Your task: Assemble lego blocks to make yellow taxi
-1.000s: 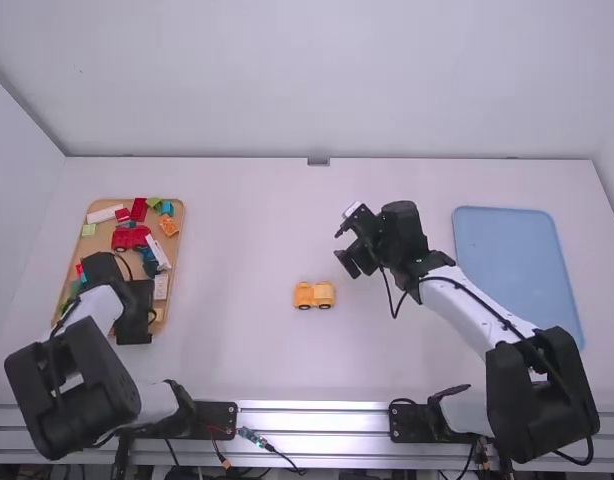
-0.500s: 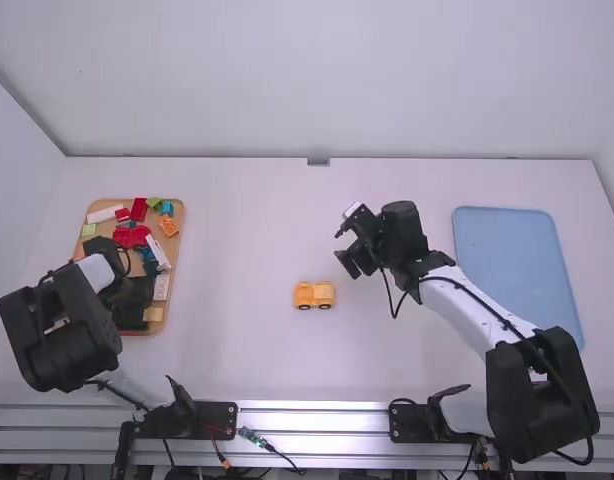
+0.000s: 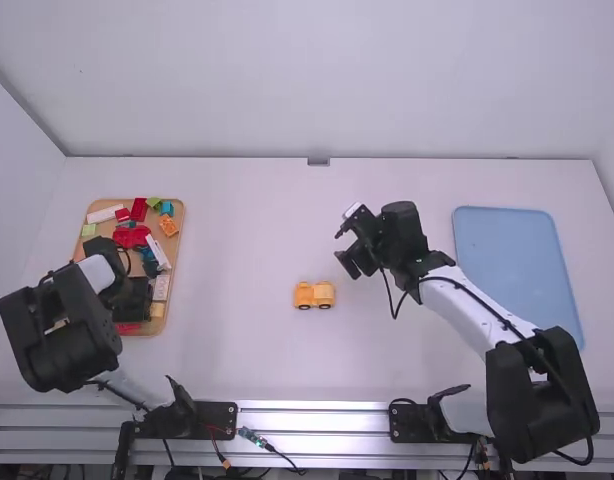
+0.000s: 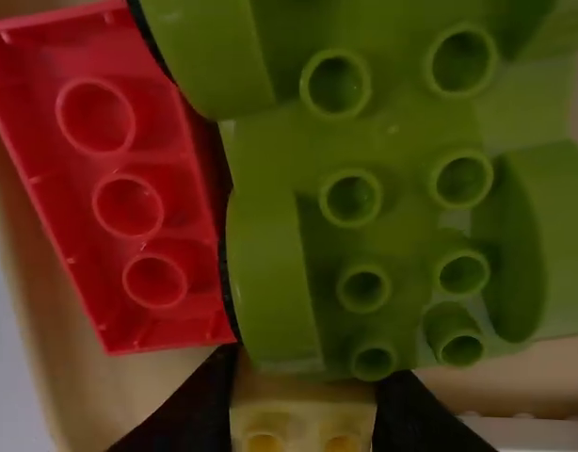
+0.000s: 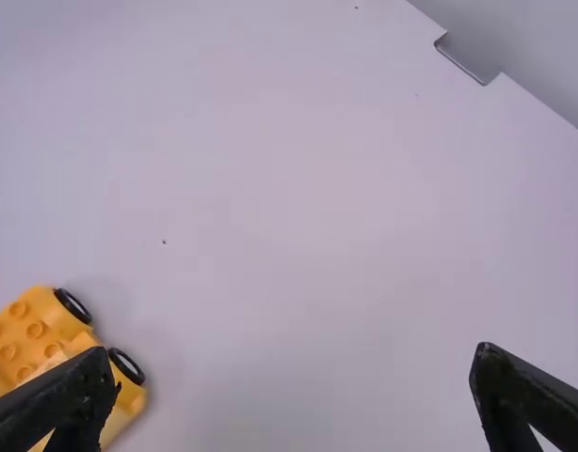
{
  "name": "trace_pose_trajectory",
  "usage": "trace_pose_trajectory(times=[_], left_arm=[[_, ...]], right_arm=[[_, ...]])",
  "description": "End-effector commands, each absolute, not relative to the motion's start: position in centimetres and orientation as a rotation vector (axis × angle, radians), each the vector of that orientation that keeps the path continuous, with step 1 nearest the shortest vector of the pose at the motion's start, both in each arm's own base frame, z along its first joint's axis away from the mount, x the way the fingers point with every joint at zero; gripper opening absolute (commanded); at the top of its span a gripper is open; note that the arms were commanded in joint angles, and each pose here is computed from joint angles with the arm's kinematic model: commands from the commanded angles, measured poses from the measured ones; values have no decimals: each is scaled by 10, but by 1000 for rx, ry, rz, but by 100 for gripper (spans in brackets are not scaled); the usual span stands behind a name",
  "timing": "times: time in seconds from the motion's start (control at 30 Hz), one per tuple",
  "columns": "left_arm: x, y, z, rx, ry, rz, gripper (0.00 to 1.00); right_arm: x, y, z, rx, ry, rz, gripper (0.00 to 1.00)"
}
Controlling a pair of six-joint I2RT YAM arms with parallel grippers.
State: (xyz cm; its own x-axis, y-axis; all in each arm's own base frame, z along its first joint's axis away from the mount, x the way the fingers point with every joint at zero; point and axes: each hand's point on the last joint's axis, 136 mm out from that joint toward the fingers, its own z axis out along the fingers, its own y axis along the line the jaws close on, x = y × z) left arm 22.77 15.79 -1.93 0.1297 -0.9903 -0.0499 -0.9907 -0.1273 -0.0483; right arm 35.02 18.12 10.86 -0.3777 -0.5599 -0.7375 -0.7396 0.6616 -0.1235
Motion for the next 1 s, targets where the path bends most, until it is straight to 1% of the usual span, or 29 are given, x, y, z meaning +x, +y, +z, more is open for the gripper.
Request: trace_pose_trajectory(times=[0.0, 0.07, 0.1, 0.17, 0.2, 0.27, 0.3, 0.57, 0.7, 0.8, 0.87, 0.97], left_arm=[[213, 149, -28, -2345, 2062, 48, 31], [216, 147, -28, -2345, 2064, 18, 28], [216, 147, -28, -2342, 2067, 8, 26], [220, 146, -27, -2335, 2066, -17, 16], [220, 146, -27, -2335, 2066, -17, 16], [224, 148, -24, -2330, 2063, -28, 5], [226, 149, -19, -2332, 2063, -27, 2], [238, 157, 12, -2344, 2061, -19, 2], [246, 162, 33, -2280, 2030, -52, 2], [258, 160, 51, -2115, 2069, -114, 2], [270, 156, 69, -1915, 2126, -161, 2], [273, 144, 87, -1758, 2171, -162, 2]], right_arm=[[356, 184, 125, -992, 2049, 287, 99], [356, 184, 125, -992, 2050, 288, 99], [356, 184, 125, -992, 2050, 288, 99], [356, 184, 125, -992, 2050, 287, 99], [356, 184, 125, -992, 2050, 287, 99], [356, 184, 125, -991, 2049, 288, 99], [356, 184, 125, -991, 2048, 288, 99], [356, 184, 125, -991, 2046, 287, 99], [356, 184, 125, -991, 2046, 287, 99], [357, 185, 127, -990, 2037, 290, 99], [359, 185, 129, -976, 2034, 292, 99], [360, 186, 130, -963, 2033, 299, 99]])
